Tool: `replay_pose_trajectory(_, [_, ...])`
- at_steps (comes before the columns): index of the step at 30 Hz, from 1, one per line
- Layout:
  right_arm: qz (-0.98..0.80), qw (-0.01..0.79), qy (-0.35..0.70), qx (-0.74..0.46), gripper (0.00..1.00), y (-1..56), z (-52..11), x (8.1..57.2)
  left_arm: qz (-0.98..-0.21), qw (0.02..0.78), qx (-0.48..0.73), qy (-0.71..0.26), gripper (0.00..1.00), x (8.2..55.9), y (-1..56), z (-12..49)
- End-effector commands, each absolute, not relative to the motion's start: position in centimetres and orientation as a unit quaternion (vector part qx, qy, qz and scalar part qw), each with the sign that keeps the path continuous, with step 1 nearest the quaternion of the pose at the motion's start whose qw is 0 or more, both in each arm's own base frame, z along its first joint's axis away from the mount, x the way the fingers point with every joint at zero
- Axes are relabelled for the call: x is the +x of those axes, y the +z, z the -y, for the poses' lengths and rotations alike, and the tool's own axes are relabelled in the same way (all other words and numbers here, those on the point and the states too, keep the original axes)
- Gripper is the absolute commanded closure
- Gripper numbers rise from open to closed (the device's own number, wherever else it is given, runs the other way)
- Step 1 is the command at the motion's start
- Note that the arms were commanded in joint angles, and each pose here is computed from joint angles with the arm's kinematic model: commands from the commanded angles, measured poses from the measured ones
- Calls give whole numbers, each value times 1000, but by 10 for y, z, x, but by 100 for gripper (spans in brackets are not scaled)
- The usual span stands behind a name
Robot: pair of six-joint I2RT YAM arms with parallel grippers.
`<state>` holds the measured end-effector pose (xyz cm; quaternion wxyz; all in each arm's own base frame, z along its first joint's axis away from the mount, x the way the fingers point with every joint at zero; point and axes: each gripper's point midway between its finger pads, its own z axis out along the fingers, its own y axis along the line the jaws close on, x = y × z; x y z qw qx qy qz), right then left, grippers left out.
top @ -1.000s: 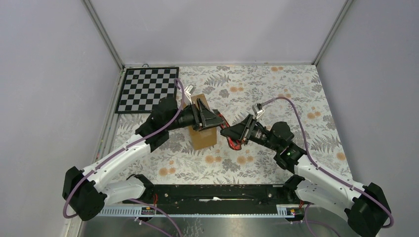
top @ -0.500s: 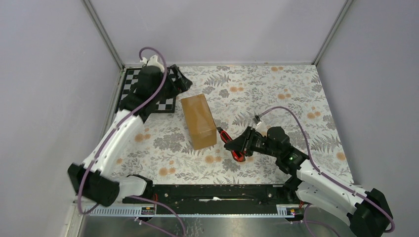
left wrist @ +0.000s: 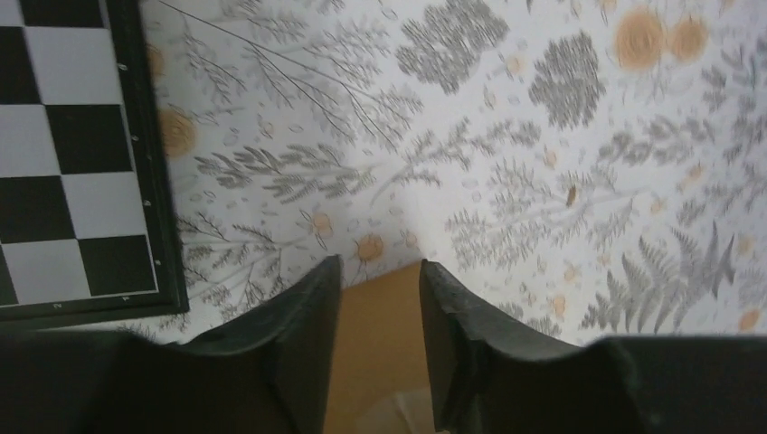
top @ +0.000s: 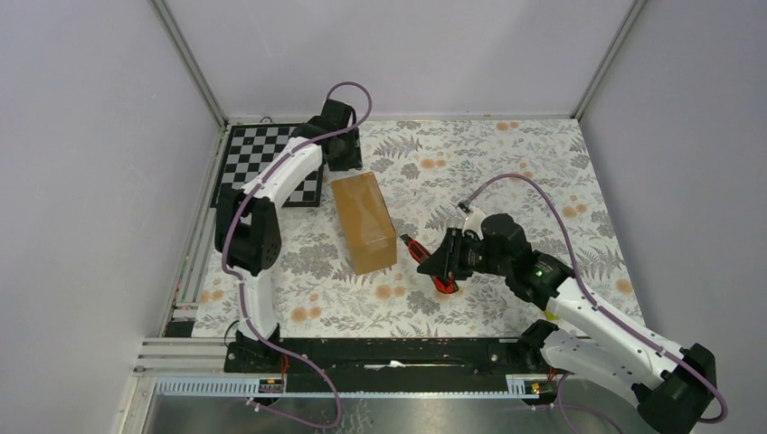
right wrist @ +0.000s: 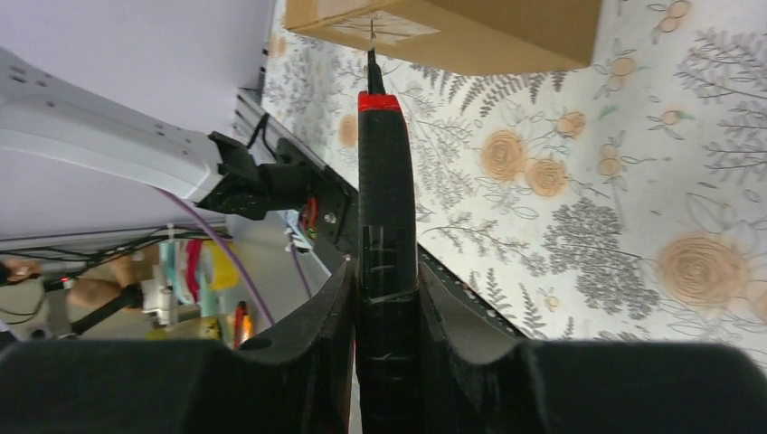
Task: Unpack the express box
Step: Adjust the knife, then cut the express box at the center of the board.
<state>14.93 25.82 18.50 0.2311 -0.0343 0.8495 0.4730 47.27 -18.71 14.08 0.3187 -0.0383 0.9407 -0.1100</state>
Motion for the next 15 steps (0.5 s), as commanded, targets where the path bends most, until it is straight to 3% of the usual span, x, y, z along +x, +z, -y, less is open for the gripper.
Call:
replay_pose_trajectory(1, [-863,274,417,-80,100,189,-241,154,-934,320,26,-159,62,447,173,221])
replay_pose_trajectory(6, [-847,269,442,-119,100,206,-246,144,-932,306,40,-191,68,412,171,243])
replay_pose_trajectory(15, [-830,264,456,-184,100,233,-255,138,-911,298,96,-267,69,383,184,278])
